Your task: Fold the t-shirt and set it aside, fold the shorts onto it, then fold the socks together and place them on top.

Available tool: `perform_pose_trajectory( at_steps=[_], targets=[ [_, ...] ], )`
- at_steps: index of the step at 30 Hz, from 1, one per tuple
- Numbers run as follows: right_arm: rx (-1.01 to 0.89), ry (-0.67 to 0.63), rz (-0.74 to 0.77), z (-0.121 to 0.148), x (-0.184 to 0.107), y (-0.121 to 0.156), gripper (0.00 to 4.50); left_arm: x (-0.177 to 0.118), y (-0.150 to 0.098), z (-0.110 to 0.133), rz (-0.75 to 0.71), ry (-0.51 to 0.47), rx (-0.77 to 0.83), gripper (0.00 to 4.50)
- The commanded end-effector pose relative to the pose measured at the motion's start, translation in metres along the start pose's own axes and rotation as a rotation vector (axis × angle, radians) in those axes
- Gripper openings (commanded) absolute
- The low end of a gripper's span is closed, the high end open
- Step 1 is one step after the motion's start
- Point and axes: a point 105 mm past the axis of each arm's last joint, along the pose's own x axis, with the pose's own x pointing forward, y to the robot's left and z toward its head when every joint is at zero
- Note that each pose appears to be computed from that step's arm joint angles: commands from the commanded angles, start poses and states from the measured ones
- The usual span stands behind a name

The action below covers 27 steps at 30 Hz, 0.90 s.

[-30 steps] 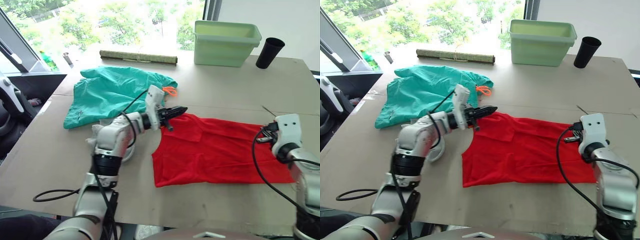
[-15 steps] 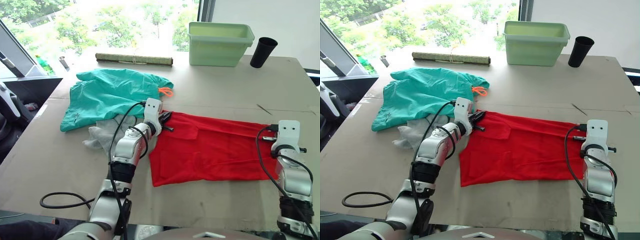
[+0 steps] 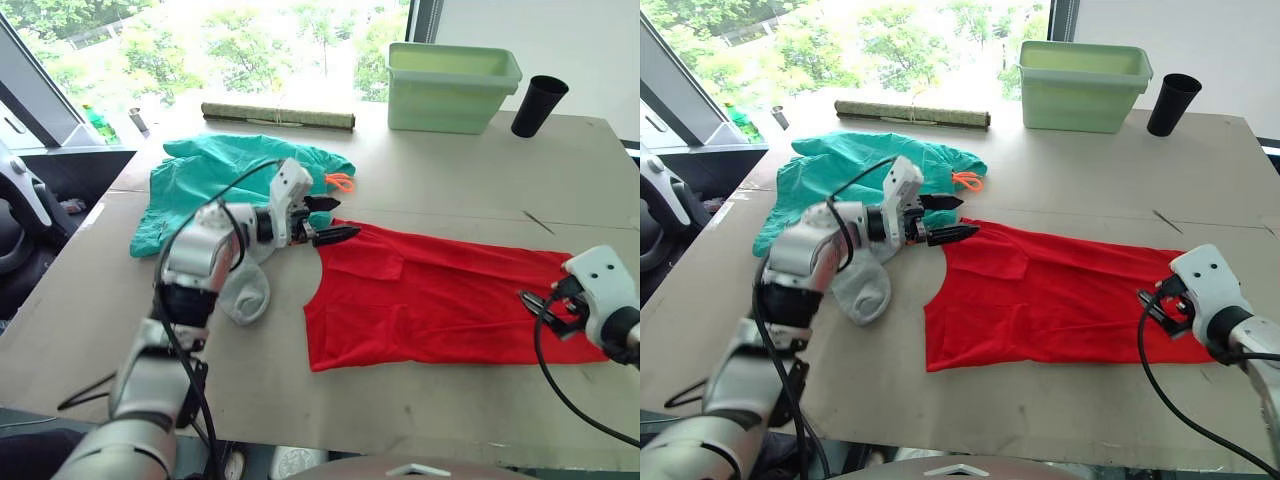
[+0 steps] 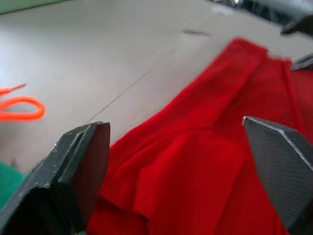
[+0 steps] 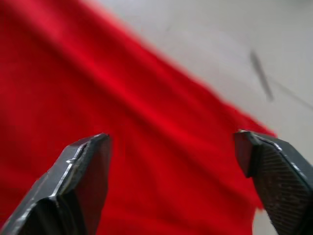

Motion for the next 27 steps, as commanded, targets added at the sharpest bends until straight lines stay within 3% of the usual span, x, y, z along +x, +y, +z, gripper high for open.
perform_pose_trajectory(
  at_steps=[1,5,12,19,22,27],
  targets=[
    [-0.057,0.056,0.052,0.006,-0.015,-0.009,4.15,0.002,0.000,-0.007,-0.144,0.152,0.096,4.41],
    [-0.036,0.114,0.075,0.003,-0.020,-0.016,4.15,0.017,0.020,-0.011,-0.119,0.271,0.207,4.41],
    [-0.006,0.311,0.087,-0.029,-0.022,-0.015,4.15,0.042,0.033,-0.009,-0.085,0.345,0.306,4.41],
    [0.004,0.470,0.107,-0.057,-0.023,-0.007,4.15,0.052,0.041,-0.029,-0.034,0.557,0.400,4.41],
    [-0.003,0.523,0.165,-0.069,-0.016,0.006,2.76,0.051,0.034,-0.047,-0.085,0.621,0.363,3.60],
    [-0.030,0.568,0.152,-0.079,-0.011,0.011,0.32,0.049,0.024,-0.054,-0.156,0.606,0.272,1.27]
  ],
)
